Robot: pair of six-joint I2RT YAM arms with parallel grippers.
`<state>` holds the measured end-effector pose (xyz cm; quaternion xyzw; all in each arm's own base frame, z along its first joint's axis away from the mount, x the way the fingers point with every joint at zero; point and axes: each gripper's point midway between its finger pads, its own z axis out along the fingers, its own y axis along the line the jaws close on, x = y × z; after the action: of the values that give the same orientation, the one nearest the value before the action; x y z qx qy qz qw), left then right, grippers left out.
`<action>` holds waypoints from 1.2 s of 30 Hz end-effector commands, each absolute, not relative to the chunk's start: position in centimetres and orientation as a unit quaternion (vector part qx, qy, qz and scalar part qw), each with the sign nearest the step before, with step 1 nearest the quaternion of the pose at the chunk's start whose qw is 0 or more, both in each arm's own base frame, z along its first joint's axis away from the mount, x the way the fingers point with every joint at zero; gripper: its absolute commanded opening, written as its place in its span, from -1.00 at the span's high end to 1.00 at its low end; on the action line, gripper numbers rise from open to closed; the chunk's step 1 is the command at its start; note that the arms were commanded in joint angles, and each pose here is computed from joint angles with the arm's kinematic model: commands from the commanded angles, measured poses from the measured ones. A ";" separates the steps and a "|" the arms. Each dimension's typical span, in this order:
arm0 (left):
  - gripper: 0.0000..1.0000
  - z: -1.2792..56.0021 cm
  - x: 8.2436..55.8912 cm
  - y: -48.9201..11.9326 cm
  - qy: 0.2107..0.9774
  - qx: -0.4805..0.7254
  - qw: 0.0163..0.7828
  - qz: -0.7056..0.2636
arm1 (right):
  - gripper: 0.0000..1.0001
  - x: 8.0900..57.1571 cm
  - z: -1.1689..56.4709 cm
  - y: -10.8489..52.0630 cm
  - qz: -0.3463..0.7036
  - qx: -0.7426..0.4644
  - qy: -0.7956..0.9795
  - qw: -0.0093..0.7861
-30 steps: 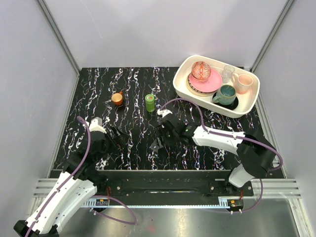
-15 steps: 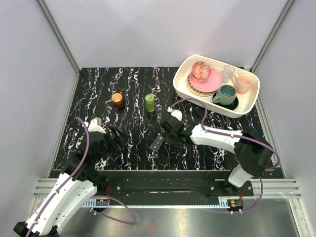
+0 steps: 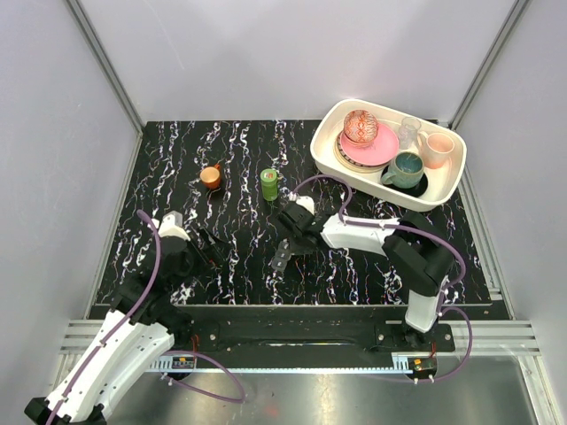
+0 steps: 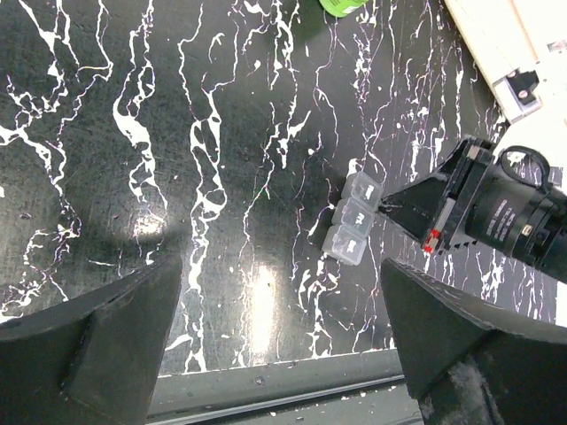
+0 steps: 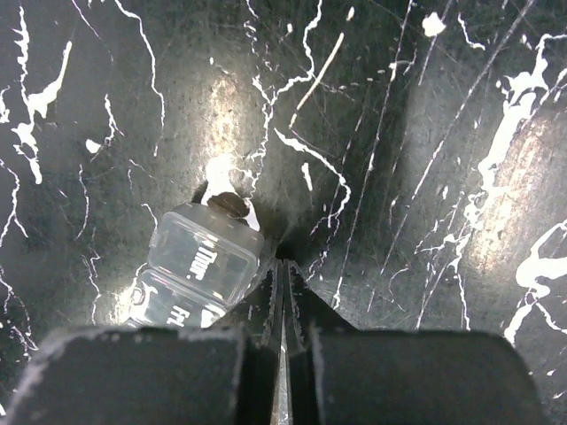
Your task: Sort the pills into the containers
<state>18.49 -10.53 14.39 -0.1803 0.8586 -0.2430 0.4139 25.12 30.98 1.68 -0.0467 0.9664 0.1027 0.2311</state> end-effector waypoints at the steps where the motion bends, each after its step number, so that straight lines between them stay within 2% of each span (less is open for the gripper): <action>1: -0.98 16.6 18.6 -10.7 0.845 -0.174 0.433 -0.259 | 1.00 27.1 1.8 31.4 0.103 -0.067 0.963 0.241; 10: -0.98 16.5 18.6 -10.6 0.848 -0.177 0.430 -0.255 | 1.00 28.0 1.8 32.4 0.108 -0.150 0.950 0.252; 20: -0.98 16.6 18.7 -10.7 0.849 -0.178 0.428 -0.254 | 1.00 27.2 2.8 34.9 0.178 -0.247 0.918 0.255; 27: -0.98 16.7 18.6 -10.5 0.851 -0.174 0.429 -0.249 | 1.00 28.6 4.8 34.6 0.167 -0.254 0.906 0.295; 28: -0.98 16.8 18.6 -10.4 0.850 -0.175 0.431 -0.249 | 0.95 28.7 5.2 34.3 0.163 -0.251 0.905 0.302; 29: -0.98 16.7 18.5 -10.4 0.850 -0.176 0.429 -0.250 | 0.53 28.9 5.7 34.0 0.158 -0.249 0.903 0.312; 32: -0.98 17.2 18.6 -10.7 0.837 -0.178 0.442 -0.268 | -0.39 28.5 7.9 33.6 0.171 -0.258 0.892 0.329; 35: -0.98 18.3 18.6 -10.8 0.819 -0.178 0.463 -0.290 | -0.60 27.0 9.3 33.7 0.202 -0.283 0.879 0.326; 36: -0.98 18.7 18.5 -10.6 0.812 -0.178 0.472 -0.293 | -0.62 26.7 9.6 33.5 0.204 -0.283 0.878 0.327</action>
<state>18.03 -10.28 15.73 -0.1803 0.8489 -0.2540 0.4270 26.85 32.96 5.37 -0.2648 0.9060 0.1617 0.2878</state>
